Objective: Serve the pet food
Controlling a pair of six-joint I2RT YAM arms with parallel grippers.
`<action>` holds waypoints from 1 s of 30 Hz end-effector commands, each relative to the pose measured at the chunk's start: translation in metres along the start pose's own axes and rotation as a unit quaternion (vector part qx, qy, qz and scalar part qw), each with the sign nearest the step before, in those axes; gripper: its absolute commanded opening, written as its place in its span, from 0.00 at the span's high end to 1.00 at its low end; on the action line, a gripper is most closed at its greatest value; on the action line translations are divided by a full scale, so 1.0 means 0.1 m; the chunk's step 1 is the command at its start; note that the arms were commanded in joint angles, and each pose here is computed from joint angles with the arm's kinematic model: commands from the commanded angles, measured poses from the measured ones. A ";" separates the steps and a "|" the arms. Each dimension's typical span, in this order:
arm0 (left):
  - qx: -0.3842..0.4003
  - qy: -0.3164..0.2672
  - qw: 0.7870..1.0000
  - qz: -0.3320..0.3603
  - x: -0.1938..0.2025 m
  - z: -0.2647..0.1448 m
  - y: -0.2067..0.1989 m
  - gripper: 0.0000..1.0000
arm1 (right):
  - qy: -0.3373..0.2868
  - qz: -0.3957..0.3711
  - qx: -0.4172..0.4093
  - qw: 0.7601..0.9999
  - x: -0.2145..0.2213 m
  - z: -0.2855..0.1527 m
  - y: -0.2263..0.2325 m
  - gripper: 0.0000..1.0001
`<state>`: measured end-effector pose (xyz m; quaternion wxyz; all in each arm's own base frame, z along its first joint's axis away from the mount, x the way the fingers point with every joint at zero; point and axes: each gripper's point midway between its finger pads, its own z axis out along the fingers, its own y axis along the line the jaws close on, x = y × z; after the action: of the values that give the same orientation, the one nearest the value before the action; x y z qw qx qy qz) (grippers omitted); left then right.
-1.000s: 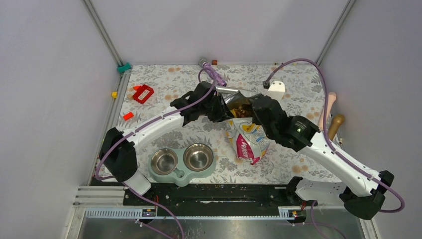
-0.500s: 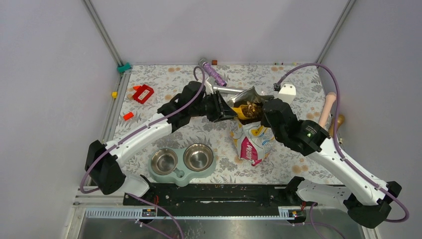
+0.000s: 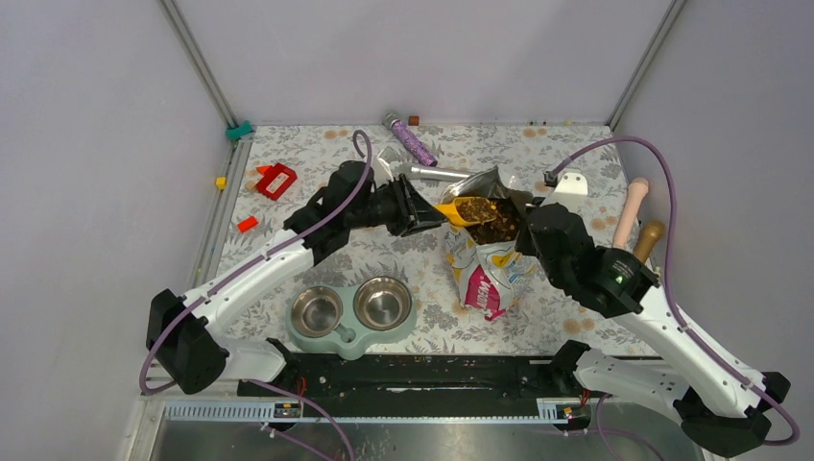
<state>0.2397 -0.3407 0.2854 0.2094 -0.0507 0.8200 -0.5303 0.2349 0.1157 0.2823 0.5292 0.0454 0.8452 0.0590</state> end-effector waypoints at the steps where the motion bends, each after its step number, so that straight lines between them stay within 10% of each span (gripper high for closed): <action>1: 0.108 0.002 0.994 0.000 -0.04 -0.17 -0.37 1.00 | -0.013 0.014 -0.019 1.000 -0.08 -0.04 0.05 1.00; 30: 0.214 0.013 0.976 0.034 0.15 -0.56 -0.48 1.00 | -0.031 0.047 -0.055 0.997 -0.18 -0.18 0.08 1.00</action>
<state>0.2076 -0.3193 0.3164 0.2115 -0.0093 0.7377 -0.6410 0.2250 0.1138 0.2827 0.5279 0.0410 0.8442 0.0837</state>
